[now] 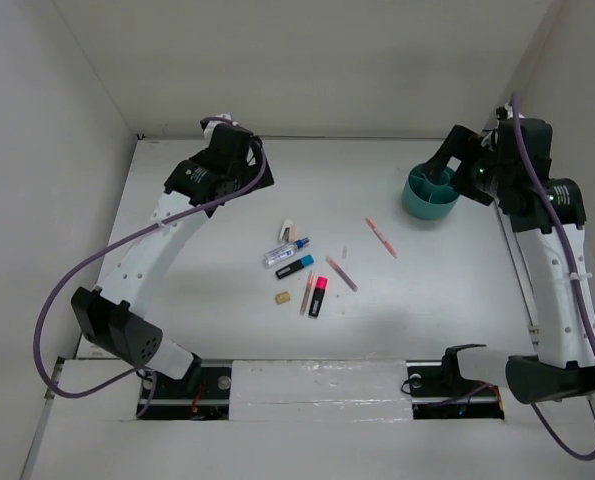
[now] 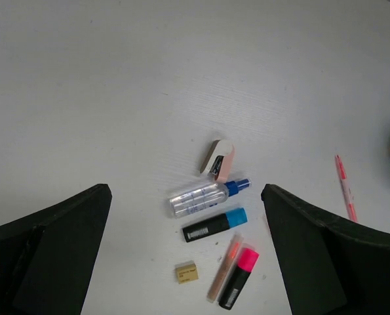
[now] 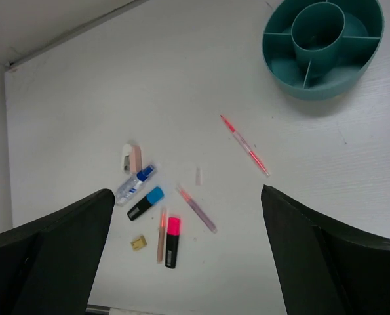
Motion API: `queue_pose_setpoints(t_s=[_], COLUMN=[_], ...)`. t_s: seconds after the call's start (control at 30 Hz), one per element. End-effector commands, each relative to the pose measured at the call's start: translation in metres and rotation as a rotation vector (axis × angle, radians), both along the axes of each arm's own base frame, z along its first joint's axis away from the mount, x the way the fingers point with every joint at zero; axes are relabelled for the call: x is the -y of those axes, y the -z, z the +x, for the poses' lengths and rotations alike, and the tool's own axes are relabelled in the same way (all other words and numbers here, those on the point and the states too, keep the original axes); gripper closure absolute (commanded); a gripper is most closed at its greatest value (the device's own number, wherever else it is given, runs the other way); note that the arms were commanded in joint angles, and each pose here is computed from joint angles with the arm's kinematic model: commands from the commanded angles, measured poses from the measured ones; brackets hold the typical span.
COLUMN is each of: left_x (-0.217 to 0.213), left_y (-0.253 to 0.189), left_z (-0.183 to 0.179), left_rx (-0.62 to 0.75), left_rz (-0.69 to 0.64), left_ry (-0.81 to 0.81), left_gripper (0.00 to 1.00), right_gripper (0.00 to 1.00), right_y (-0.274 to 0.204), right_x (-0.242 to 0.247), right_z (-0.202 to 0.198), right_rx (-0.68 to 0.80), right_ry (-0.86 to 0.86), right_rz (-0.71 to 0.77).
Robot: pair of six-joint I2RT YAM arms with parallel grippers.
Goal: Sort the stationery into containers
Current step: Grab a piece of stationery with the right arm
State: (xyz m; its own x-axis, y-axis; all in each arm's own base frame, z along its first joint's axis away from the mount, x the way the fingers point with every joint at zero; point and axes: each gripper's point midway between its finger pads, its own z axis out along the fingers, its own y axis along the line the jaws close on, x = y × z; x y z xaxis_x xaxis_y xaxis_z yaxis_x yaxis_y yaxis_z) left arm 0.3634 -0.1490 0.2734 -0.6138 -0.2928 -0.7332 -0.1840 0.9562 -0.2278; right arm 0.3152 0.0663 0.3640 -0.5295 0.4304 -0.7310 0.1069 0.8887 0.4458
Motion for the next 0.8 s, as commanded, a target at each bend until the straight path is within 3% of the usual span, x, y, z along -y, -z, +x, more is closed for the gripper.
queue_pose_setpoints(t_s=[0.0,0.17,0.53,0.77], left_x=[-0.004,0.006,0.010,0.013], left_y=[-0.037,-0.040,-0.041,-0.049], left_z=[-0.007,-0.008,-0.004,-0.010], left_rx=[0.114,0.108,0.102,0.131], left_rz=[-0.045,-0.043,-0.039,-0.052], left_ry=[0.008,0.090,0.103,0.155], left_gripper=[0.00,0.00,0.00,0.00], right_gripper=[0.00,0.00,0.00,0.07], right_y=[-0.003,0.009,0.126,0.180], right_x=[0.002,-0.010,-0.037,-0.045], right_z=[-0.002,-0.004,0.003,0.032], right_rx=[0.032,0.021,-0.351,-0.463], right_ry=[-0.002,-0.089,-0.187,-0.208], right_rz=[-0.043,-0.100,-0.259,-0.316])
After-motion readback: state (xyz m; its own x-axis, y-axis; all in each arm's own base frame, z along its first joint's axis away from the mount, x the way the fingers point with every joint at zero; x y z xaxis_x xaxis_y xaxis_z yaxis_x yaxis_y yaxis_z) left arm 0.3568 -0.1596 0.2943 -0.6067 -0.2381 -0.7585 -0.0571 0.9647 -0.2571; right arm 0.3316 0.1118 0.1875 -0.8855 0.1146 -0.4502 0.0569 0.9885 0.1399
